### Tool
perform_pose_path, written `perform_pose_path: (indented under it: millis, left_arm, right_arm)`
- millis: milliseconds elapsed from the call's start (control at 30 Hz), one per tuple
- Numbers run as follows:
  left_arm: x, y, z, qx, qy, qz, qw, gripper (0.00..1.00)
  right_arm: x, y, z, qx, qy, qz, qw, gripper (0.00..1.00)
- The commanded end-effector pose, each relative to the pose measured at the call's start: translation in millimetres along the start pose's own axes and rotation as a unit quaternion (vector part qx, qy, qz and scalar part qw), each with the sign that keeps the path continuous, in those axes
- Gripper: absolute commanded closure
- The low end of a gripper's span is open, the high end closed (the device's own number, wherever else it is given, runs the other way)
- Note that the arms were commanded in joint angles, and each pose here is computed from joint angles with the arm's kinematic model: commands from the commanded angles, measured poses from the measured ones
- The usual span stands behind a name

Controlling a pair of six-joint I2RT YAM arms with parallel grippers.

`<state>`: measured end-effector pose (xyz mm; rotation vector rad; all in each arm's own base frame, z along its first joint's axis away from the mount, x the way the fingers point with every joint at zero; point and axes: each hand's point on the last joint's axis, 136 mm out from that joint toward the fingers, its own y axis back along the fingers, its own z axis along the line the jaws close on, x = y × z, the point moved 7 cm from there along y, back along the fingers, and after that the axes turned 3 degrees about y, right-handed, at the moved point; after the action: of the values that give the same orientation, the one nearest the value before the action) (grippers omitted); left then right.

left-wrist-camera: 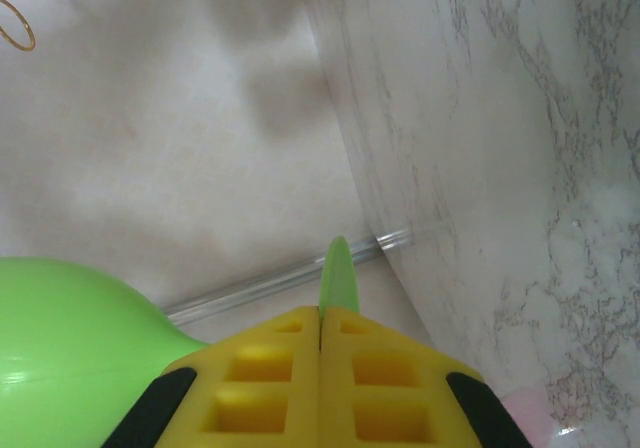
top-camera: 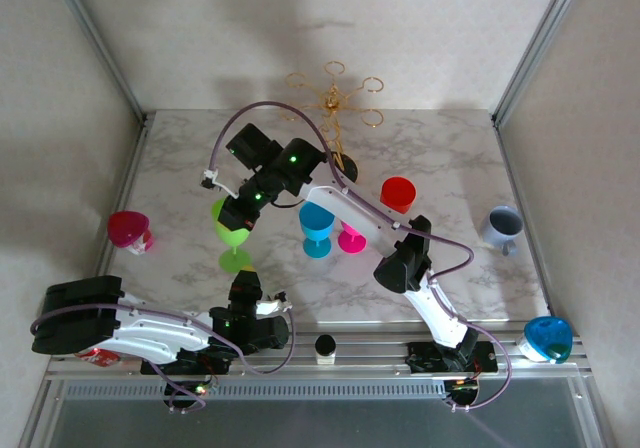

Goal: Take the wine glass off the wine glass rack

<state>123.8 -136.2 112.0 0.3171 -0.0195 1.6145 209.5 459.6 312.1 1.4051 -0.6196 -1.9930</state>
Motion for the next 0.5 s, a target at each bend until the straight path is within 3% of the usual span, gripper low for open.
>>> perform_pose_path:
  millis: [0, 67, 367, 467]
  left_arm:
    - [4, 2, 3, -0.016, 0.005, 0.008, 1.0, 0.96]
    - [4, 2, 4, -0.017, 0.008, 0.008, 1.0, 0.94]
    - [5, 2, 6, -0.021, 0.02, 0.01, 1.0, 0.69]
    - [5, 2, 6, -0.019, 0.02, 0.008, 1.0, 0.66]
  right_arm:
    - [0, -2, 9, -0.015, -0.001, 0.005, 1.0, 1.0]
    - [-1, 0, 9, -0.006, -0.001, 0.003, 1.0, 1.0]
    - [-11, 13, 3, 0.05, 0.009, -0.027, 0.998, 1.0]
    - [-13, 16, 1, 0.063, 0.01, -0.032, 0.997, 1.0]
